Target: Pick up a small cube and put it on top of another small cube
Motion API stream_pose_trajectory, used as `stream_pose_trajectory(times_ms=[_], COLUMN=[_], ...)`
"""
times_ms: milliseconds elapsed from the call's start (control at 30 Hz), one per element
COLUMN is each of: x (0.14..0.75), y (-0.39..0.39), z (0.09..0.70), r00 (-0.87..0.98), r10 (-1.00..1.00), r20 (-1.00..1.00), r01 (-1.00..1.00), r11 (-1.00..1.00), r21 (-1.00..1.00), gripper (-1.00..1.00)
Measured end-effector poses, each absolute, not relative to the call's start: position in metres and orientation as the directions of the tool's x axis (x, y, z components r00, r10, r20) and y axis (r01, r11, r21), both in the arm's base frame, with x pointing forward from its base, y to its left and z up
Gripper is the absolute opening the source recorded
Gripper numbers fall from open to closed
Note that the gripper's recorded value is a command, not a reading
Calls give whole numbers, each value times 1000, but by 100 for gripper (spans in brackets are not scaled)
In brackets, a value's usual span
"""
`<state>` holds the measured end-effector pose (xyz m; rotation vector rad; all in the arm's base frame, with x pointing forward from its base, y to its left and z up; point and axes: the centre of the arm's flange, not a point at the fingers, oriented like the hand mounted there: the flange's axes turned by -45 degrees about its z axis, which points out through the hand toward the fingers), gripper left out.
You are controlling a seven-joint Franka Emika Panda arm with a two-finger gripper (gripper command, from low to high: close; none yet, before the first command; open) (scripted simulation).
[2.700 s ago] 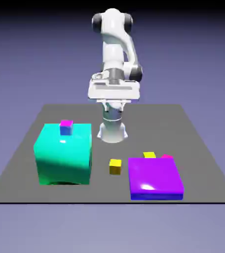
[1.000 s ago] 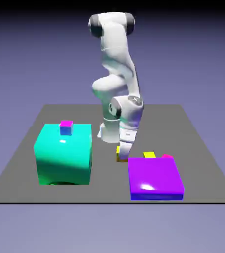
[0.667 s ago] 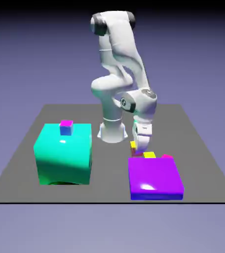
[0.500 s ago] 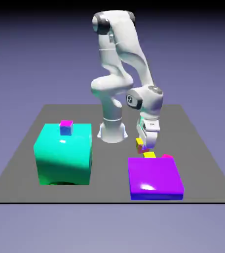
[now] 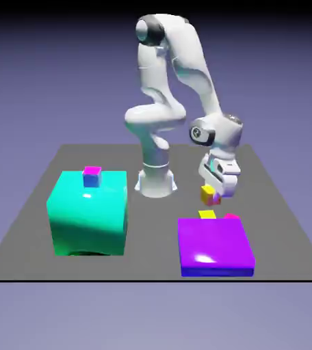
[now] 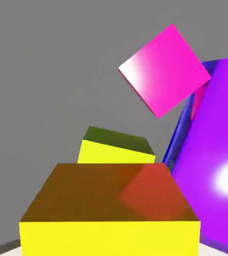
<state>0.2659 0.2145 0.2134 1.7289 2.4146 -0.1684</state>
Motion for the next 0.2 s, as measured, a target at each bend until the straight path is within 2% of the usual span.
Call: stream_pose_trajectory(times_ms=[100,133,200], x=[264,263,266], y=[211,210,206], z=[189,182,182], r00=[-319,-321,-307], r10=[928,928,933], r20=[-193,-189,-188], r01=[945,945,950], r11=[326,327,312], r21=[2,0,0], gripper=[-100,100,100])
